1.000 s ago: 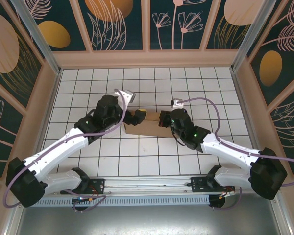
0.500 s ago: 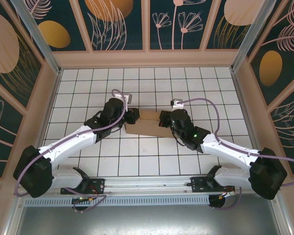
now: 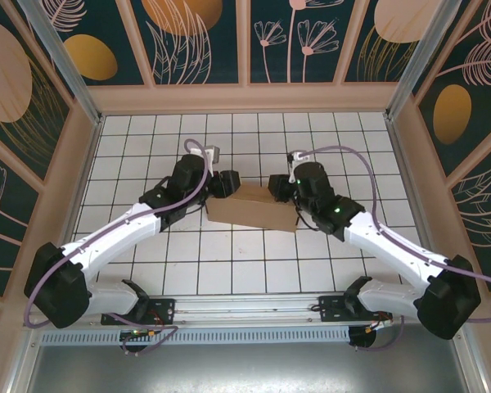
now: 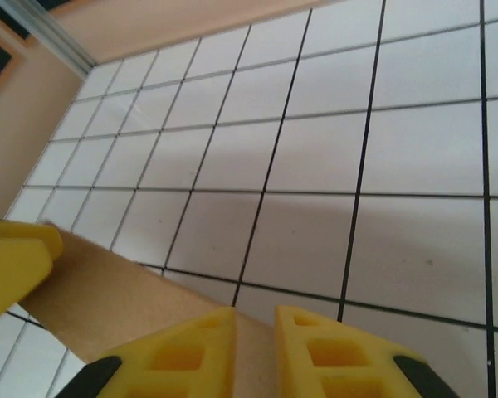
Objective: Fold the paper box
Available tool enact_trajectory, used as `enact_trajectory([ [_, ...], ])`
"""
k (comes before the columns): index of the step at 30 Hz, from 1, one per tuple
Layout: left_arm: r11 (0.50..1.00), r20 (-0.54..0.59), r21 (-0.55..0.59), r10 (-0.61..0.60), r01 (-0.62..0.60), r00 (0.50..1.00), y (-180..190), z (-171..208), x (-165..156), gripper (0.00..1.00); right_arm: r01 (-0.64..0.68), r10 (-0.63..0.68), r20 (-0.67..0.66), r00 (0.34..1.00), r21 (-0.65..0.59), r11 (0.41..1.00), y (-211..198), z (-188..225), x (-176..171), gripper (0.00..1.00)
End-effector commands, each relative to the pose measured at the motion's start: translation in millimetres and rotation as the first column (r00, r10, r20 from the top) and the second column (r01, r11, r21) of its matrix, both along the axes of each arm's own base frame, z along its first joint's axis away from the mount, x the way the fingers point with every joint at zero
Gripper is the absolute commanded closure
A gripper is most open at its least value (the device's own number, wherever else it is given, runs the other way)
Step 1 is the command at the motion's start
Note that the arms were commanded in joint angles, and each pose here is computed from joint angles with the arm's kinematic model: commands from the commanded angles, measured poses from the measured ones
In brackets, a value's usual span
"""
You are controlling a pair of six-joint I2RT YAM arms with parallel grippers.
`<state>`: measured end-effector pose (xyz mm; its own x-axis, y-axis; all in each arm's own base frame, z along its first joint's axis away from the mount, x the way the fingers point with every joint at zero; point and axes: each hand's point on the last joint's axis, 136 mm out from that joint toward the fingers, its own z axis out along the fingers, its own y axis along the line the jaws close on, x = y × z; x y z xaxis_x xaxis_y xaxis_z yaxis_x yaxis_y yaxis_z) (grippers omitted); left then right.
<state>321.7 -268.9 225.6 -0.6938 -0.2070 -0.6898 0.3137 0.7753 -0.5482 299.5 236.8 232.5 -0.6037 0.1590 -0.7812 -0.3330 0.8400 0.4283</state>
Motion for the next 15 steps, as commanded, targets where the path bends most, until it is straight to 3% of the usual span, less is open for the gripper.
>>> enact_trajectory([
  [1, 1.000, 0.087, 0.012, -0.010, 0.009, 0.996, -2, 35, 10, 0.36, -0.072, 0.072, 0.019, 0.997, -0.012, 0.997, 0, 22, -2, 0.74],
  [3, 1.000, 0.148, 0.011, -0.025, 0.024, 0.989, -3, 57, 10, 0.28, -0.073, 0.074, 0.042, 0.996, -0.016, 0.997, -4, 35, 0, 0.72],
  [7, 0.997, 0.277, 0.067, -0.063, 0.046, 0.959, 5, 86, 5, 0.23, -0.109, 0.115, 0.105, 0.988, -0.054, 0.993, -13, 57, -3, 0.66],
  [9, 0.991, 0.359, 0.121, -0.103, 0.063, 0.928, 11, 98, -1, 0.21, -0.107, 0.118, 0.129, 0.985, -0.089, 0.990, -20, 68, -5, 0.59],
  [15, 0.896, 0.526, 0.442, -0.287, 0.030, 0.800, 35, 98, -12, 0.24, -0.185, 0.248, 0.198, 0.948, -0.290, 0.939, -25, 73, -9, 0.65],
])
